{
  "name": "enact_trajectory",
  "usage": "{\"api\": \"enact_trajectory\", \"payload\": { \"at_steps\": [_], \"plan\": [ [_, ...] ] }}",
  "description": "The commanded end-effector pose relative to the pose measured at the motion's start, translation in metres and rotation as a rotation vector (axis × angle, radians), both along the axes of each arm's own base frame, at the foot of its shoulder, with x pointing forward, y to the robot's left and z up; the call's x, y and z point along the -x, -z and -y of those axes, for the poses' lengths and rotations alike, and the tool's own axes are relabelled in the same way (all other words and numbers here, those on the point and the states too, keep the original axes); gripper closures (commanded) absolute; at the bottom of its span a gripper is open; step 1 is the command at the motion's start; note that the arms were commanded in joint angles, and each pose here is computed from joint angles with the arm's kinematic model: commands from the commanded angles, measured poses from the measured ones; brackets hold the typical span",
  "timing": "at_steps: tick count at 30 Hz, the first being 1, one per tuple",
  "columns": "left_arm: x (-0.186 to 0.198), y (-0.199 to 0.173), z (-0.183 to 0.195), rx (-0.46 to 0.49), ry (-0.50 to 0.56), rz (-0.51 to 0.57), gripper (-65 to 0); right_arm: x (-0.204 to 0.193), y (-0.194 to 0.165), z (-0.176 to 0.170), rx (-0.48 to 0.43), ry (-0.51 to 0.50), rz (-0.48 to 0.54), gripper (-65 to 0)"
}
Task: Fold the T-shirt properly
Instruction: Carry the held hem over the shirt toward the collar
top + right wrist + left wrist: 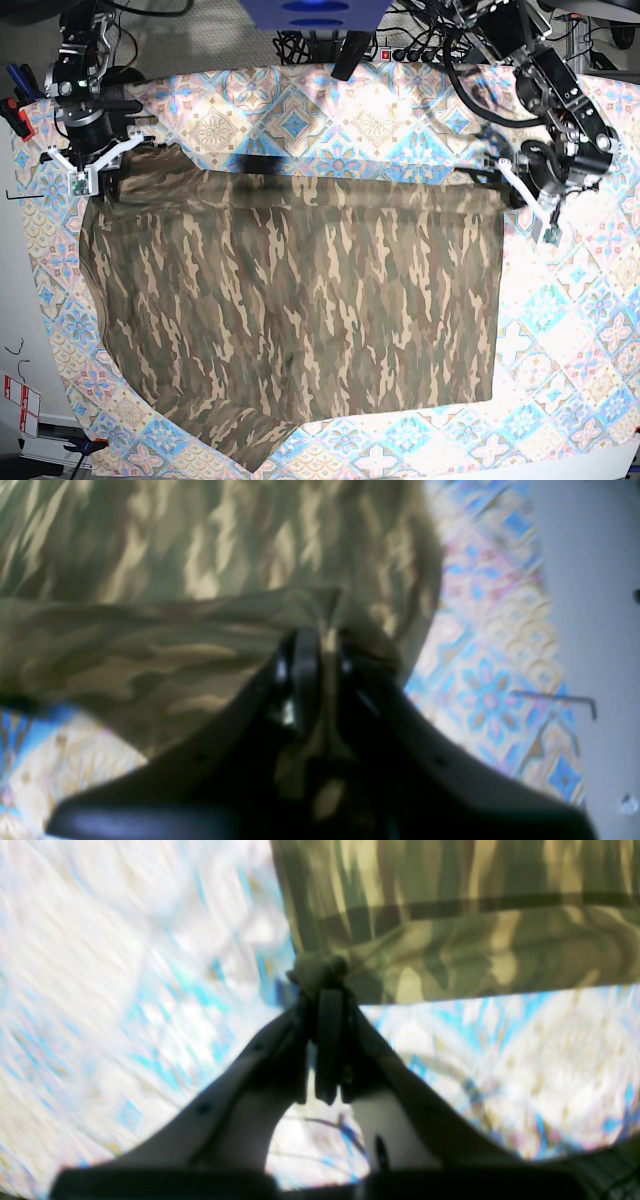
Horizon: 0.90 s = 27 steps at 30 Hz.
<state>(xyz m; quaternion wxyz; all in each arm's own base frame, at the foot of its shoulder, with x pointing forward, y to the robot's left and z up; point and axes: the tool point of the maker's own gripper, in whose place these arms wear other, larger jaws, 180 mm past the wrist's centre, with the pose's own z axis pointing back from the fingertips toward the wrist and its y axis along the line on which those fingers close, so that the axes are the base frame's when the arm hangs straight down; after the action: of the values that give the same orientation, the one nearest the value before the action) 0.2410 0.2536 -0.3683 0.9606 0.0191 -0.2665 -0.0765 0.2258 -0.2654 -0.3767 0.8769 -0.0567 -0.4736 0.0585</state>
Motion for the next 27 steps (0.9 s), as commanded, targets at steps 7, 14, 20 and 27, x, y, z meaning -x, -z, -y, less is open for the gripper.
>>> {"api": "enact_trajectory", "payload": {
  "at_steps": [7,14,20,27],
  "plan": [
    [-0.029,-0.020,-0.024,-0.103,-0.050,0.031,0.0,-0.032,-0.014,0.009,0.026,0.028,-0.014,-4.1],
    [-0.049,-0.001,-0.018,-0.070,-0.033,-0.033,0.0,-0.070,-0.034,0.012,0.033,0.037,0.002,-4.1],
    [-0.063,-0.012,-0.028,-0.122,-0.056,-0.026,0.0,-0.096,-0.030,0.003,0.015,-0.041,-0.047,-4.1],
    [-0.066,0.029,-0.019,-0.051,-0.040,-0.171,0.0,-0.130,-0.019,-0.004,-0.025,-0.061,-0.069,-4.1]
  ]
}}
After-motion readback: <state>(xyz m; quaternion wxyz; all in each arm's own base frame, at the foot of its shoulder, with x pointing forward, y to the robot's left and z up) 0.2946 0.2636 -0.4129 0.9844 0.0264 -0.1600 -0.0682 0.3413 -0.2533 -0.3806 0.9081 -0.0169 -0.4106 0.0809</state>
